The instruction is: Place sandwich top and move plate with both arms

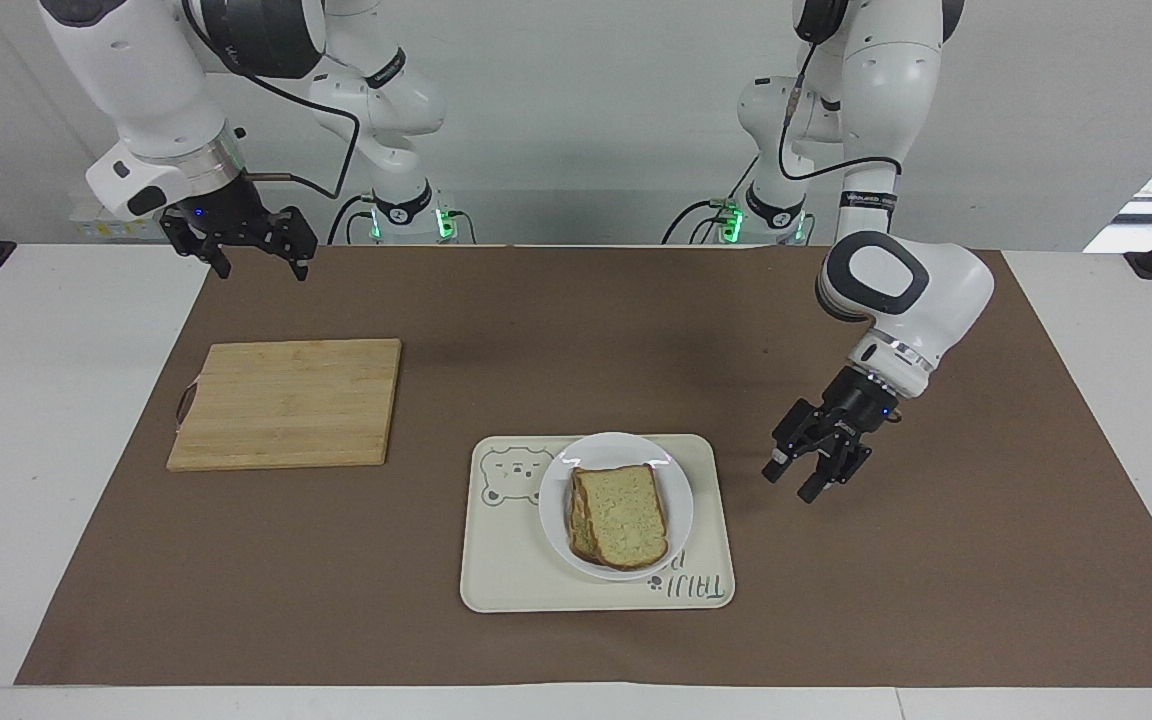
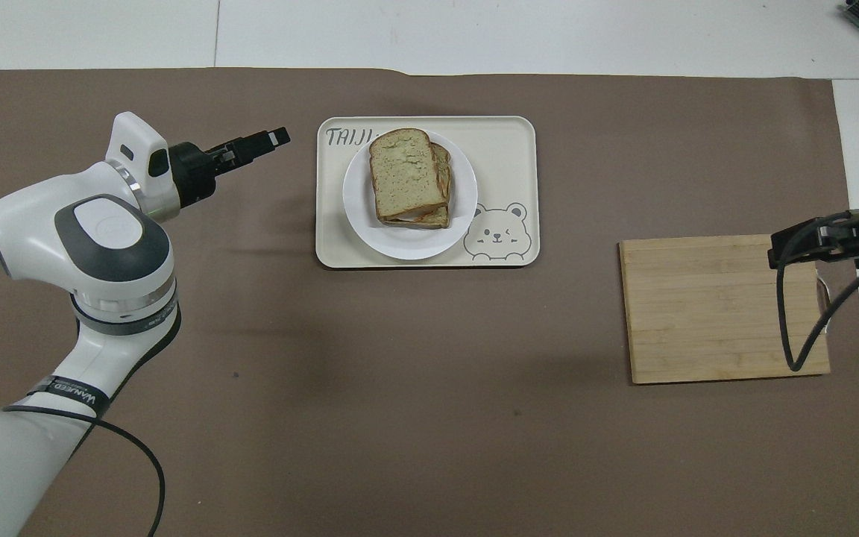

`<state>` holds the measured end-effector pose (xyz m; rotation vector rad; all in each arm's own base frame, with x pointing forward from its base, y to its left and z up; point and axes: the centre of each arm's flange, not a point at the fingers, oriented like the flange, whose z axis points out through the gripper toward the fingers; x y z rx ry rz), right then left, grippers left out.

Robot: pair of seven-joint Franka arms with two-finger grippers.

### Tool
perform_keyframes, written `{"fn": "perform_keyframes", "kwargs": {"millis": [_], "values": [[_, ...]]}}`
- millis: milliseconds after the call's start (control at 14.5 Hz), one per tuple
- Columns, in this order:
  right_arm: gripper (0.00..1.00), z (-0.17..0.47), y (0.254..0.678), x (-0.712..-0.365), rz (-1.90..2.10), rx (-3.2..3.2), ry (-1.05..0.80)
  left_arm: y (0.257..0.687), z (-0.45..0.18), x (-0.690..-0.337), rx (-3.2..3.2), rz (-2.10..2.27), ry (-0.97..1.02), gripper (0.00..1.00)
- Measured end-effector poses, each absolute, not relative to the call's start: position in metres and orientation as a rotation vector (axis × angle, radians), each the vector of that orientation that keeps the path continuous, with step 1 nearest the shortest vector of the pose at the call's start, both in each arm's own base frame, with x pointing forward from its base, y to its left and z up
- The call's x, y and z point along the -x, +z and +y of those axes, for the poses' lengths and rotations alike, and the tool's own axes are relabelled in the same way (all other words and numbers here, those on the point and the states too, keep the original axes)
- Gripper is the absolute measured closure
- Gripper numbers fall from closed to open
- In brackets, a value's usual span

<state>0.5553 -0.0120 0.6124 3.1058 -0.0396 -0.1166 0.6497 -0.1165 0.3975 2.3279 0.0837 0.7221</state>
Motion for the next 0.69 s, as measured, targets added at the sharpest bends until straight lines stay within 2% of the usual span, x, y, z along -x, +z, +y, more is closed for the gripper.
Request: {"fn": "perform_keyframes", "kwargs": {"millis": [276, 484, 691], "values": [[0.00, -0.012, 0.612, -0.555, -0.040, -3.106, -0.117, 0.436, -0.064, -0.659, -2.495, -0.082, 0.661, 0.15], [0.00, -0.012, 0.612, -0.555, -0.040, -3.106, -0.117, 0.500, -0.021, -0.658, -2.679, -0.254, 0.521, 0.15], [0.00, -0.012, 0.612, -0.555, -0.040, -3.106, -0.117, 0.567, 0.000, -0.643, -2.827, -0.370, 0.382, 0.13]]}}
